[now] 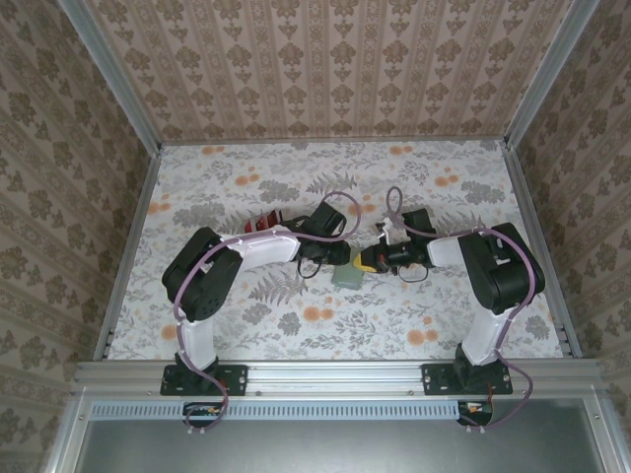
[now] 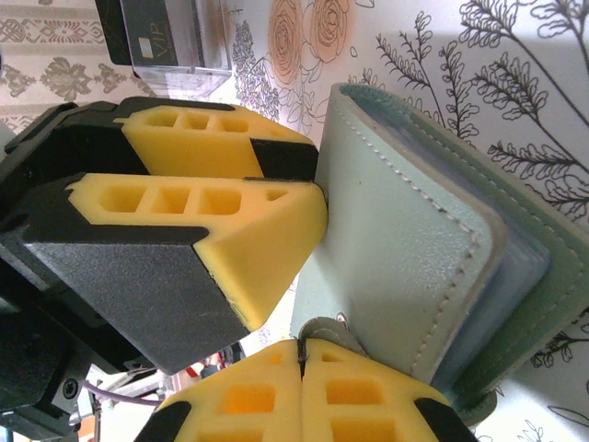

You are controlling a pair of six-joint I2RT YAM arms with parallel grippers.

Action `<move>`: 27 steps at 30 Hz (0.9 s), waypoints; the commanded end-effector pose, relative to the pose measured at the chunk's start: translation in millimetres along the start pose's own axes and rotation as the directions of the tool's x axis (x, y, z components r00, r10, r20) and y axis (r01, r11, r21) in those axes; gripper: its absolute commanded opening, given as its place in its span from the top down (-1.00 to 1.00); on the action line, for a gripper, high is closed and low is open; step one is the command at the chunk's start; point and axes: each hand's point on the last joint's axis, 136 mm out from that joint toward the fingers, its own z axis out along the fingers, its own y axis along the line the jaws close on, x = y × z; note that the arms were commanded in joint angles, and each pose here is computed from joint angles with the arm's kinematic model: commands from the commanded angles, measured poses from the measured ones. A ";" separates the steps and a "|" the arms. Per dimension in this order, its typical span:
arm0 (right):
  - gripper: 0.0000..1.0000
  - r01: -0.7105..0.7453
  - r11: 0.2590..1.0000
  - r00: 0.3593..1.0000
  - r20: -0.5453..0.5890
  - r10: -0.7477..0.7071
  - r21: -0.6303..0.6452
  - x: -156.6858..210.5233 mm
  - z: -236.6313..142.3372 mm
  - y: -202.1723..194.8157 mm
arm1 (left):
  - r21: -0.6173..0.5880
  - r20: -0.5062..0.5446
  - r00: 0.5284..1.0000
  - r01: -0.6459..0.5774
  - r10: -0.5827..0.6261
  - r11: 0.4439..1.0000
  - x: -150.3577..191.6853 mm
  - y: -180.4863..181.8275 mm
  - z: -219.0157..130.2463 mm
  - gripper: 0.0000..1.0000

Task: Put the credit cards into the card holder

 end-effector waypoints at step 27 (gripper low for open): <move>1.00 -0.020 0.999 0.999 -0.025 0.021 0.040 -5.6 27.2 -23.9 | 0.009 -0.032 0.999 0.016 -0.016 1.000 18.5 -6.0 12.3 0.49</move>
